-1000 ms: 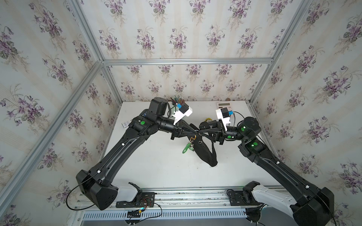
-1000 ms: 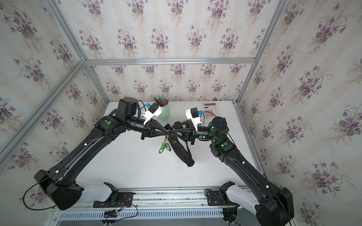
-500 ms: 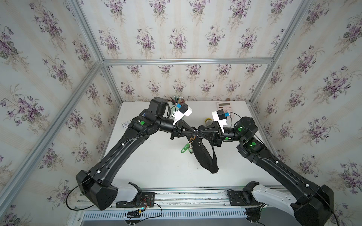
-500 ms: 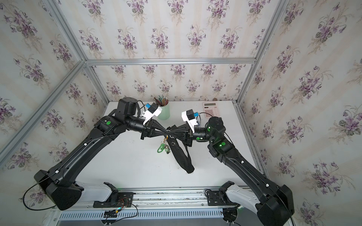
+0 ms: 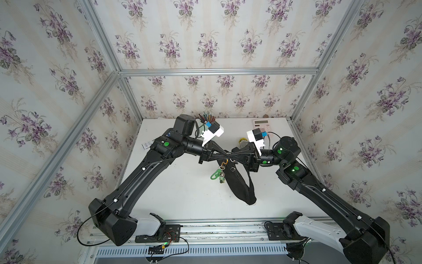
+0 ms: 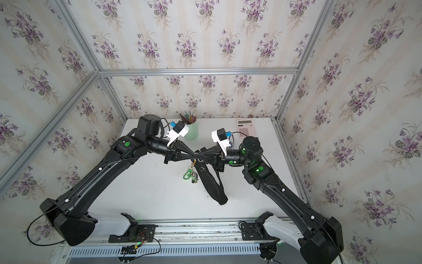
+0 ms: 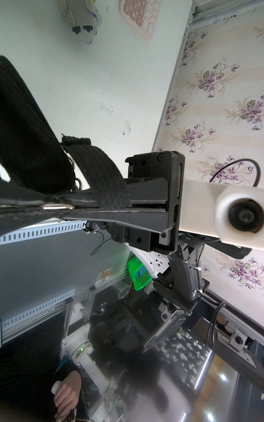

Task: Remove the decoration from the bag
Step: Remove the decoration item from the bag.

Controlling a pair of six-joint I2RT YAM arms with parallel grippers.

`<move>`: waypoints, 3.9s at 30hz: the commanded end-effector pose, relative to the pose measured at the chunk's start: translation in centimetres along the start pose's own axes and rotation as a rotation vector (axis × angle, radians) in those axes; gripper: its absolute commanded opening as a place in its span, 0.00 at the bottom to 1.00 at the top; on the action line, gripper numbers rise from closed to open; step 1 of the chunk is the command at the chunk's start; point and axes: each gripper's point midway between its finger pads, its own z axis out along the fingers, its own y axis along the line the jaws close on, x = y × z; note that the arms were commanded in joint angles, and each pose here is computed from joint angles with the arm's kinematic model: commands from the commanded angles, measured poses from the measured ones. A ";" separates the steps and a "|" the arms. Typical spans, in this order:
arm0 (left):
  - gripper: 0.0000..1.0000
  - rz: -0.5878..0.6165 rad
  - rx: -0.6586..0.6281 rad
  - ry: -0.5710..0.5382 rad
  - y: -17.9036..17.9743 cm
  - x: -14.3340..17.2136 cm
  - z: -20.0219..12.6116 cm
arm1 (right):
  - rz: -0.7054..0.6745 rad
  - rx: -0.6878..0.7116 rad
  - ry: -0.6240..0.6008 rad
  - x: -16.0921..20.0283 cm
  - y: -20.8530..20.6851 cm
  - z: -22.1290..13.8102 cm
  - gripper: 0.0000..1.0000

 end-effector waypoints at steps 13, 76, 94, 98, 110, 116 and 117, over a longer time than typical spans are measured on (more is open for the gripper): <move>0.71 0.143 -0.070 -0.128 0.3 0.4 -0.7 | -0.051 0.013 -0.041 -2.2 1.0 -0.3 0.00; 0.11 0.332 -0.260 -0.252 0.5 1.0 -0.1 | -0.049 0.114 -0.088 -3.3 -0.2 -0.8 0.00; 0.01 0.369 -0.212 -0.226 -1.0 0.0 -0.1 | 0.000 0.235 -0.070 -2.3 -2.5 -1.2 0.00; 0.00 0.383 -0.197 -0.215 -1.4 -0.4 -0.1 | 0.029 0.229 -0.052 -1.8 -2.8 -0.9 0.00; 0.00 0.385 -0.182 -0.208 -1.7 -0.9 -0.1 | 0.076 0.209 -0.011 -0.6 -3.4 -0.3 0.00; 0.00 0.334 -0.294 -0.204 0.9 0.4 -0.7 | 0.069 0.403 -0.006 -0.3 -6.5 -1.4 0.00; 0.00 0.319 -0.322 -0.204 1.6 0.7 -1.0 | 0.077 0.461 0.005 0.0 -7.5 -1.8 0.00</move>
